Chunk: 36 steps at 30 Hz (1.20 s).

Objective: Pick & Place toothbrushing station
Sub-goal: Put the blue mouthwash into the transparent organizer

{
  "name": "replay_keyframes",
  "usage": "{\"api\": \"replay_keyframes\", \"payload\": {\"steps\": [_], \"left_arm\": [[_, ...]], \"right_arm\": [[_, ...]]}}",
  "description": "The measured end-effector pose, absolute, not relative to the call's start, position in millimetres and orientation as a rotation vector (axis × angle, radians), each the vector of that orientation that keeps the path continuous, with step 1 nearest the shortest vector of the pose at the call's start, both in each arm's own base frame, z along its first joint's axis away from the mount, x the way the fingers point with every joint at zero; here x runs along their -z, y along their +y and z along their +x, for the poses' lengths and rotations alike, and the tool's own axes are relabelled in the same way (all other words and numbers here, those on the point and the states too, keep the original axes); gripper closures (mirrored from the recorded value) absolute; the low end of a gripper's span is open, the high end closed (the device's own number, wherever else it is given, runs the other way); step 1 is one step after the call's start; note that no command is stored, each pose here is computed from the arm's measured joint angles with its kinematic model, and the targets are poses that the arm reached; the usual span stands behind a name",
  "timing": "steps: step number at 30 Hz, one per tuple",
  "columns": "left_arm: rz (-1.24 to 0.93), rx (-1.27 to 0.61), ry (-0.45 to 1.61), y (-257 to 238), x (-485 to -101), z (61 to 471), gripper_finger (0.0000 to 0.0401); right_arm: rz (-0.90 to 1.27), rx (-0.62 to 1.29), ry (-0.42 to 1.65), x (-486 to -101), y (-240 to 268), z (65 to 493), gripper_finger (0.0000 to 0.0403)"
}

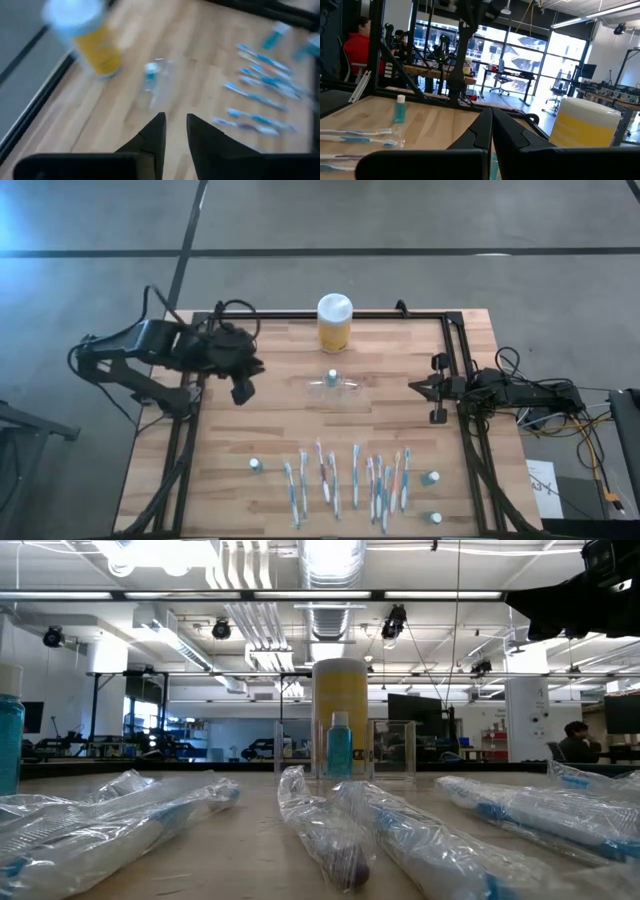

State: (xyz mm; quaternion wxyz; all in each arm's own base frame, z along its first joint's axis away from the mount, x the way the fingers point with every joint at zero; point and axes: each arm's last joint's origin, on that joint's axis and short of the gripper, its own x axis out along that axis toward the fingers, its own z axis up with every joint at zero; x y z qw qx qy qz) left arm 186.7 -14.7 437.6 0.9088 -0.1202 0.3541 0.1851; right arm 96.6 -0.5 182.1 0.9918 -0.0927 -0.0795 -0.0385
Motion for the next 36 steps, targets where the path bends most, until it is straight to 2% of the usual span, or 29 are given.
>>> {"api": "replay_keyframes", "payload": {"steps": [6,11,19,36], "left_arm": [[-0.252,-0.402,0.874,-21,-387,174,0.0392],[-0.287,-0.412,0.920,-22,-347,173,0.0392],[-0.304,-0.192,0.939,-30,-299,184,0.0392],[-0.283,-0.123,0.916,-32,-292,188,0.0396]], "right_arm": [[-0.185,0.077,-0.159,-182,0,97,0.0394],[-0.181,0.077,-0.160,-182,0,97,0.0394],[-0.171,0.076,-0.159,-182,0,97,0.0394],[-0.174,0.076,-0.159,-182,0,97,0.0394]]}}
